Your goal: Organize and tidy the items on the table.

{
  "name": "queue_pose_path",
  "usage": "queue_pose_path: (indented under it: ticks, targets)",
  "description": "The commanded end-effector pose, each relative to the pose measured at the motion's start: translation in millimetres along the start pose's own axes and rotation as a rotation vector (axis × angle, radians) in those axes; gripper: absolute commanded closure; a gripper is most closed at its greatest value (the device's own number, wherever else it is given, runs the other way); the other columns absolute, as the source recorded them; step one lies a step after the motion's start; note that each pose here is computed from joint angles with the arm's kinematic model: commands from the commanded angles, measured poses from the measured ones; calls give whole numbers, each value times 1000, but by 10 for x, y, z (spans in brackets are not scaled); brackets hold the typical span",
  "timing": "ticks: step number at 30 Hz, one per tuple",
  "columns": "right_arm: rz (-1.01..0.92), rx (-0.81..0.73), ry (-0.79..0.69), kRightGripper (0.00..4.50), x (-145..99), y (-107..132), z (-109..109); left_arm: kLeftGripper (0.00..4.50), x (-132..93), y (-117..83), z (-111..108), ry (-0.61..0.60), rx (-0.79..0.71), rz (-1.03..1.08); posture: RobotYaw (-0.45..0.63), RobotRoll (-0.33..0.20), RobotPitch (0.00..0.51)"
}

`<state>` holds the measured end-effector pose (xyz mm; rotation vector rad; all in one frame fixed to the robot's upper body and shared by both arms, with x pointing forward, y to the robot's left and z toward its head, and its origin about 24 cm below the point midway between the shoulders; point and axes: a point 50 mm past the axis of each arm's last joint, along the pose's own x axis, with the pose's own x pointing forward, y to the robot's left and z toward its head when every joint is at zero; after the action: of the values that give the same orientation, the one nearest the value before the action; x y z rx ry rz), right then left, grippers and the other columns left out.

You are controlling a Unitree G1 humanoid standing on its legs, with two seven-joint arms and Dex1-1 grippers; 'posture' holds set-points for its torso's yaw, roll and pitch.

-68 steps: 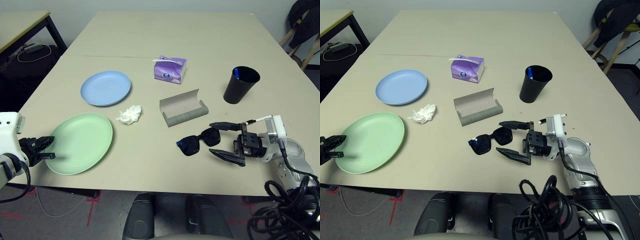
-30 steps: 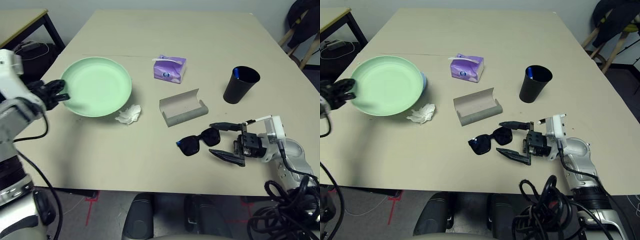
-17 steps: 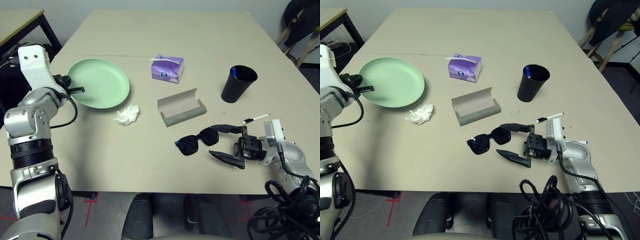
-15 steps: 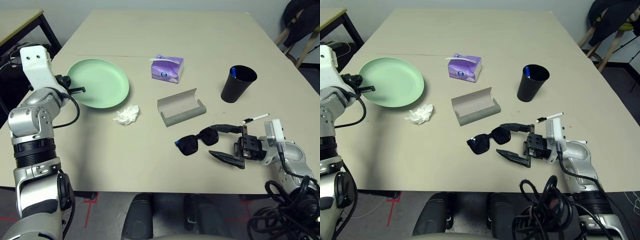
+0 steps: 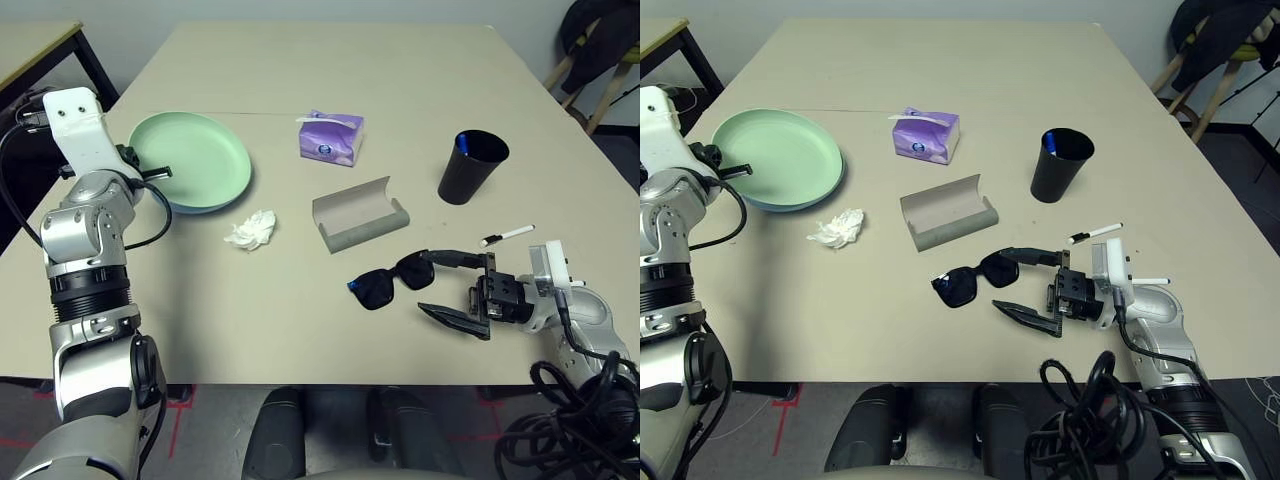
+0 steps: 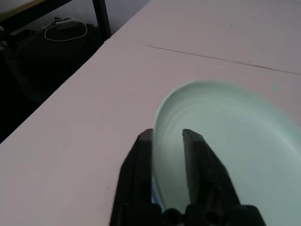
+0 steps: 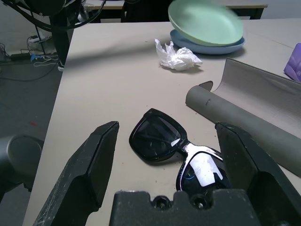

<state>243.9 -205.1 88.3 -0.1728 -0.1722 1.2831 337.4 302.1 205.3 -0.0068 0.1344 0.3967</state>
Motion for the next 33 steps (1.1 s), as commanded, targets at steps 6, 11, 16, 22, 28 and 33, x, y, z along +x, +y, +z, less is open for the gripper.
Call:
queue_pose_path:
  ticks: [6, 11, 16, 22, 28, 33]
  targets:
    - [3, -17, 2, 0, 18, 0, 12, 45, -46, -29, 62, -41, 15, -19, 136, 0, 116]
    - [-1, -17, -3, 0, 21, -4, 16, 45, -144, -19, 135, -93, -49, -111, 139, 0, 118]
    - [-25, -29, -17, 0, 44, -23, 29, 45, -338, -50, 129, -130, -77, -296, 146, 0, 121]
    - [-68, -46, -40, 0, 105, -51, 40, 45, -571, -118, -177, -36, -38, -471, 143, 0, 117]
    - [-103, -38, -41, 0, 99, -1, 20, 45, -775, -224, -471, 23, 18, -579, 126, 0, 120]
    - [-174, -30, -48, 0, 93, 64, 8, 45, -845, -334, -642, 30, 92, -645, 126, 0, 120]
